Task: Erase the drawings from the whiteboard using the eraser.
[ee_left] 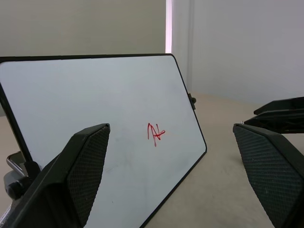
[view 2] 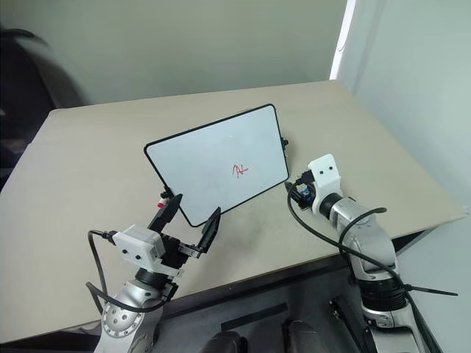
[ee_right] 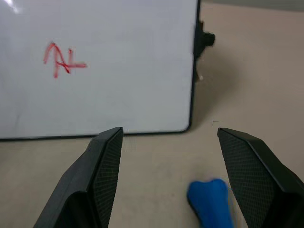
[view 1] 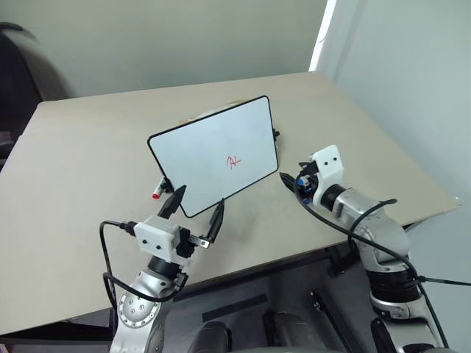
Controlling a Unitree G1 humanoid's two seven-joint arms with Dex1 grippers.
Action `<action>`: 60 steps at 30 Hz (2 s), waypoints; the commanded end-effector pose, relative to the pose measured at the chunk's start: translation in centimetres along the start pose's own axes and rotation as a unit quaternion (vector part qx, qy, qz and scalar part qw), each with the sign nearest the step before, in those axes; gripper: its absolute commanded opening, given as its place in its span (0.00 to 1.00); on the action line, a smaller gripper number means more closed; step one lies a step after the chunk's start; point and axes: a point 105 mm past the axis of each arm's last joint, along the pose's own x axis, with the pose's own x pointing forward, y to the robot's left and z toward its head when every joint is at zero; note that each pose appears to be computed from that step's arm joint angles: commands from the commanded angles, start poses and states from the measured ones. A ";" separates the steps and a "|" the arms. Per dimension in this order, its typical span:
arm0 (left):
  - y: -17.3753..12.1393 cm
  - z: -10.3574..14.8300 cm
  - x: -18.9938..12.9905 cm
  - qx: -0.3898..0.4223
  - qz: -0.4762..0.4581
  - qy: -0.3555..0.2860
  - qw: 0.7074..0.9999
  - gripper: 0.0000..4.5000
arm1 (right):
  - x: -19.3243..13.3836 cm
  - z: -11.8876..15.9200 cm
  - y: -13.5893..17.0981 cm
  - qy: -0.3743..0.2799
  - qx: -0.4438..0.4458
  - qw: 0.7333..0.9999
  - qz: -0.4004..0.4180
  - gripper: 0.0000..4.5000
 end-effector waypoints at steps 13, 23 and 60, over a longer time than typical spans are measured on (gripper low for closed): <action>0.0 -0.1 -0.3 -0.002 0.010 0.001 1.000 1.00 | 0.4 -1.7 -3.0 0.118 0.014 0.992 0.031 1.00; 0.0 -3.5 -0.5 -0.009 0.008 0.050 0.999 1.00 | 1.7 -1.9 -3.6 0.132 0.002 0.991 0.029 1.00; 0.0 -2.4 -0.3 0.003 0.006 0.029 1.000 1.00 | 0.8 -4.0 -2.0 0.187 -0.045 0.980 0.053 0.00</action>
